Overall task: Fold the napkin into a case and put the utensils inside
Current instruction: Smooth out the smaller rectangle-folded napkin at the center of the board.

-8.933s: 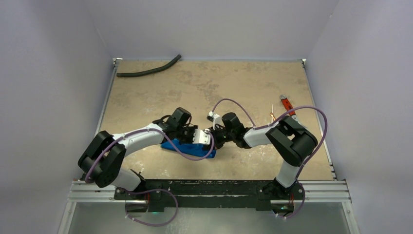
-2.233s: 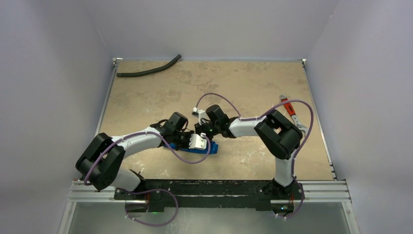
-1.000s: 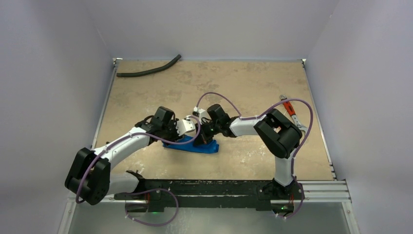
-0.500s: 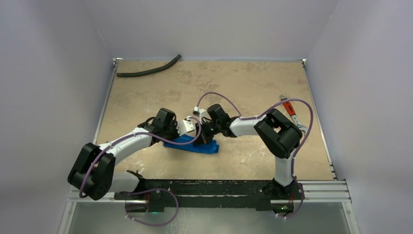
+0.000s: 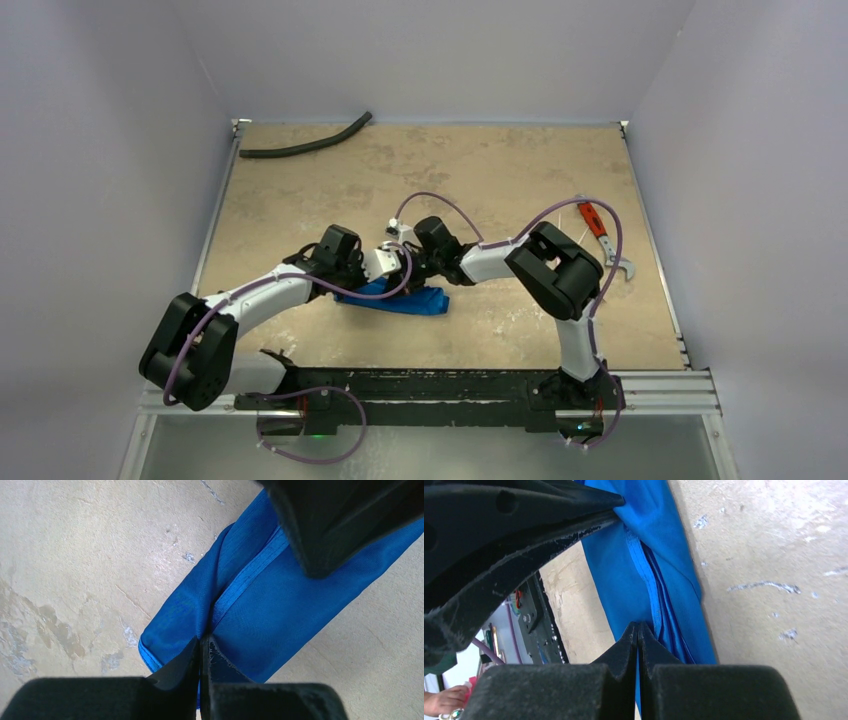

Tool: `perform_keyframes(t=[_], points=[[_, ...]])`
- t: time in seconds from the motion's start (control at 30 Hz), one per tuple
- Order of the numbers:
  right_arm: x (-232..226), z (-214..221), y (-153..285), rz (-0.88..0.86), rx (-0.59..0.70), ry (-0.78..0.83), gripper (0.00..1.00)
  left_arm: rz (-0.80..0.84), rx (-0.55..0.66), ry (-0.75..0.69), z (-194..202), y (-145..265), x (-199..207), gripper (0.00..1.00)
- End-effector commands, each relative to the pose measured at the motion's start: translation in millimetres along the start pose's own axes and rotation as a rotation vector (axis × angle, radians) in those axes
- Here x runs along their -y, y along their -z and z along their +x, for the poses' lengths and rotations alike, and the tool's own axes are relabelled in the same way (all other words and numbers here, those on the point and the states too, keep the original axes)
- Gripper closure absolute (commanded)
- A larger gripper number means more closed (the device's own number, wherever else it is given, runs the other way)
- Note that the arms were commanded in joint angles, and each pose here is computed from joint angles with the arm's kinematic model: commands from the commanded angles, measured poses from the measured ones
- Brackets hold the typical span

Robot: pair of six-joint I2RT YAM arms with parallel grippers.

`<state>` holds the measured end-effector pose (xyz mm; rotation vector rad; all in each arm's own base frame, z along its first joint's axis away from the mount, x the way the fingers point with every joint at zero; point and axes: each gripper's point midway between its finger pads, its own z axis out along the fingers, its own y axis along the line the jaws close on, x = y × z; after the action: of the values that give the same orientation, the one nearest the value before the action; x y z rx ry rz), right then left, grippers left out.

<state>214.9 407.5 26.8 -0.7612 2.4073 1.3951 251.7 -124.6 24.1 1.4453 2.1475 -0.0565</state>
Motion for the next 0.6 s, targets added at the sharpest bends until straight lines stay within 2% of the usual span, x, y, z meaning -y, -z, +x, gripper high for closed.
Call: perform_keyframes(t=[0.0,0.33,0.57], points=[[-14,-14,-12,-0.048,0.036,0.009,1.0,0.027,0.029,0.024,-4,-1,7,1.0],[12,-1,-22,0.01,0.006,-0.026,1.0,0.132,0.071,0.054,-18,8,23,1.0],[25,-6,-21,0.064,0.019,0.005,1.0,0.184,0.049,0.058,-11,8,35,1.0]])
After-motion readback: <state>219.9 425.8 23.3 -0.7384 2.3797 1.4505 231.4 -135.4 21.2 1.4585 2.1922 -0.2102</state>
